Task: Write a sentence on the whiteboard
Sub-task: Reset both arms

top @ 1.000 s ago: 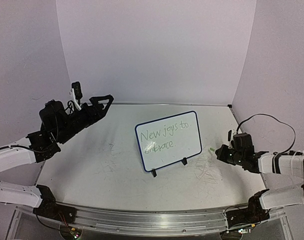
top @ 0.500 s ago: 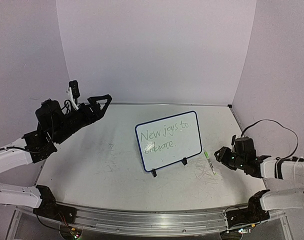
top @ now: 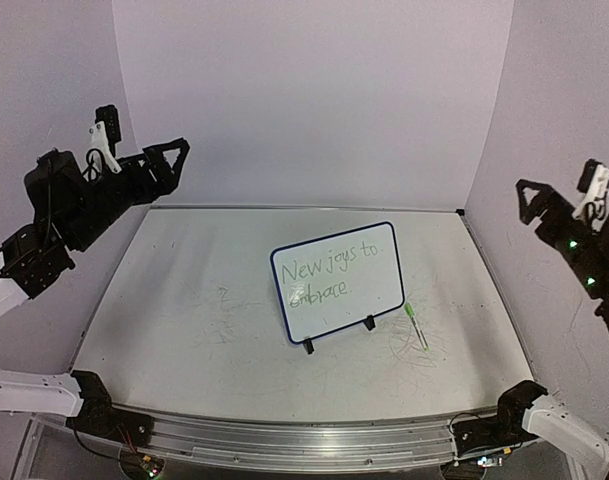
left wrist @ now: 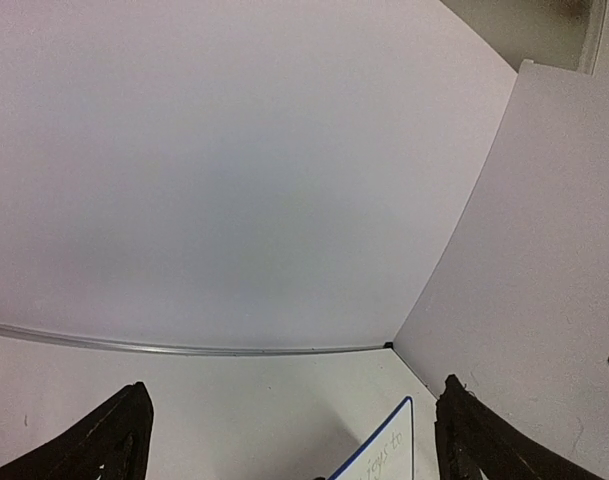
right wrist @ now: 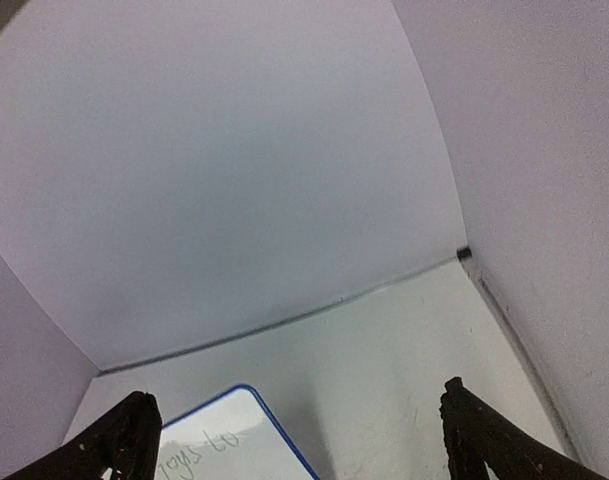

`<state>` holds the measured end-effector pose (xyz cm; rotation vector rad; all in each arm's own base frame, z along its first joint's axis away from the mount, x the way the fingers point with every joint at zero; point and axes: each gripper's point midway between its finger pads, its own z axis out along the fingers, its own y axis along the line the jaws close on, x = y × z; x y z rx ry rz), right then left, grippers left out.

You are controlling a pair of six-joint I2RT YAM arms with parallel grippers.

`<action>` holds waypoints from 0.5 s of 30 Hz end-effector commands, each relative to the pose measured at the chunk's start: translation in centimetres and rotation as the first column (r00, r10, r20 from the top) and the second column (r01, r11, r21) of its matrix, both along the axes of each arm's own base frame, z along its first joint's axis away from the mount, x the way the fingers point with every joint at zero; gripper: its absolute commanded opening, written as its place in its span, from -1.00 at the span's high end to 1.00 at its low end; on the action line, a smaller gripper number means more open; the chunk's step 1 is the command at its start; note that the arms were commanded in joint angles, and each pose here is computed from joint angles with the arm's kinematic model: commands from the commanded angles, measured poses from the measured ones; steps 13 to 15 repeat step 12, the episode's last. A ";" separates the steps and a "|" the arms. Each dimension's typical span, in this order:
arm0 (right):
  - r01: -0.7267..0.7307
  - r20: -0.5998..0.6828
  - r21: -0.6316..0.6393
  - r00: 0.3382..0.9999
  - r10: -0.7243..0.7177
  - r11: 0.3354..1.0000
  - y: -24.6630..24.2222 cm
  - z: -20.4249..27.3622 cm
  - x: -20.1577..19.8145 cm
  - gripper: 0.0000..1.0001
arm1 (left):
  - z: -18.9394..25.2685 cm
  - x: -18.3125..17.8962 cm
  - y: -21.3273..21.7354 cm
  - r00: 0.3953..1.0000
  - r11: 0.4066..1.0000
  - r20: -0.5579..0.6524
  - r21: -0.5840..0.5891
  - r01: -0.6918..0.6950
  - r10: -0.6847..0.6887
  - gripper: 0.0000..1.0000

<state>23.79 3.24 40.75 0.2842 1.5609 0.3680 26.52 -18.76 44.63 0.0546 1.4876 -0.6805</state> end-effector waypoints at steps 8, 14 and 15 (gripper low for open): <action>0.055 0.184 -0.148 0.983 -0.027 0.987 -2.4 9.3 -5.8 -0.97 | 4.9 -1.4 3.1 0.991 0.995 0.109 0.053 -0.090 0.084 -0.99; 0.056 0.207 -0.128 0.978 -0.028 0.990 -2.5 9.2 -6.0 -0.97 | 5.0 -1.4 3.1 0.990 0.994 0.108 0.052 -0.097 0.091 -0.99; 0.056 0.207 -0.128 0.978 -0.028 0.990 -2.5 9.2 -6.0 -0.97 | 5.0 -1.4 3.1 0.990 0.994 0.108 0.052 -0.097 0.091 -0.99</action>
